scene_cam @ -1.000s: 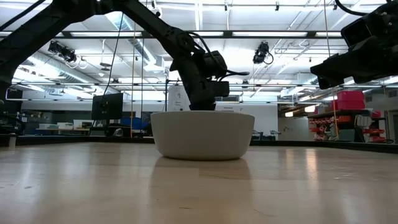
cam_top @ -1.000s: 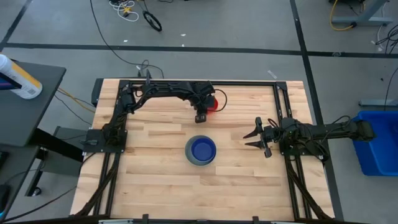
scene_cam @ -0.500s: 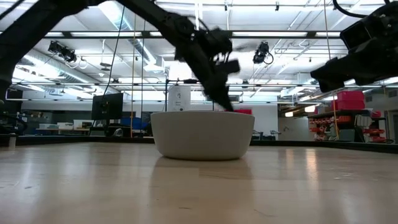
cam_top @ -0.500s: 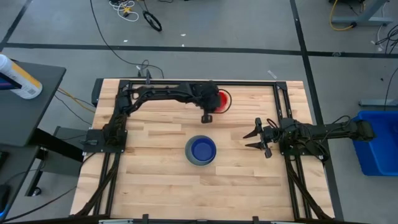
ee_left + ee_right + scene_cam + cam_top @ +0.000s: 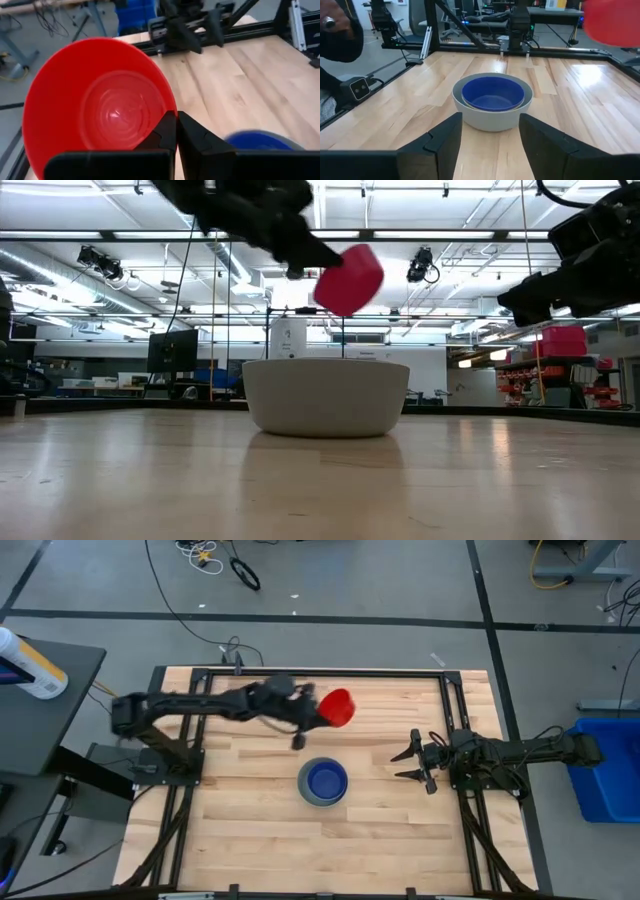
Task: Nest bowls inside each other
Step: Stack the red bowl on the dark blue bowl
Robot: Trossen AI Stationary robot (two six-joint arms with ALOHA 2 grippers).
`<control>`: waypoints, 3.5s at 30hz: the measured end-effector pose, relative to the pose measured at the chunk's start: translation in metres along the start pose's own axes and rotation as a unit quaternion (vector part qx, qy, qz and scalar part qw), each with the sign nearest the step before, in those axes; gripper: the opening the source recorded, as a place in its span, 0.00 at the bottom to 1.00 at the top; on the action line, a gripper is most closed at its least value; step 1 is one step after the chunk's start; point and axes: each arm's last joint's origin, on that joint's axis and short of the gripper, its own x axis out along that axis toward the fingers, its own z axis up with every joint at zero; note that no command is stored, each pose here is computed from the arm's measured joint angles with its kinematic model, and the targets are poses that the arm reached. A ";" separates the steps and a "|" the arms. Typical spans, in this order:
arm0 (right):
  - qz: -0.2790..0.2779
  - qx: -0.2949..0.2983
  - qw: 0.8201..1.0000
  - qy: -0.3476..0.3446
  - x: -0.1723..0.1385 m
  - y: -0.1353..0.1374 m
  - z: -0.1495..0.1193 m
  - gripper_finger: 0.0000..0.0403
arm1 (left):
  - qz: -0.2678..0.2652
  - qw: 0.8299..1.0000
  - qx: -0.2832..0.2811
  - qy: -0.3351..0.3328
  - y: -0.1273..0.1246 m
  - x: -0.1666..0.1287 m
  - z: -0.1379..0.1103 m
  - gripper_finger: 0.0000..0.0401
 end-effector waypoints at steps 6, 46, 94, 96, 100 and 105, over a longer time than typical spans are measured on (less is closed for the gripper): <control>-0.002 -0.022 1.000 -0.021 0.000 0.000 0.004 0.54 | -0.011 1.000 0.016 -0.016 -0.054 -0.031 -0.023 0.01; 0.086 0.011 0.995 -0.057 -0.001 0.005 0.011 0.68 | -0.097 0.994 0.008 -0.058 -0.136 0.012 -0.082 0.01; 0.087 0.028 0.994 -0.052 -0.001 0.005 0.011 0.46 | -0.097 0.958 0.119 0.244 -0.149 0.049 -0.022 0.01; 0.088 0.034 0.994 -0.049 -0.001 0.005 0.010 0.45 | -0.101 0.949 0.127 0.272 -0.151 0.058 -0.024 0.01; 0.088 0.049 0.994 -0.039 -0.001 0.005 0.008 0.43 | -0.101 0.945 0.135 0.282 -0.151 0.068 -0.020 0.01; 0.088 0.052 0.994 -0.035 -0.001 0.005 0.008 0.42 | -0.099 0.945 0.135 0.282 -0.150 0.068 -0.013 0.01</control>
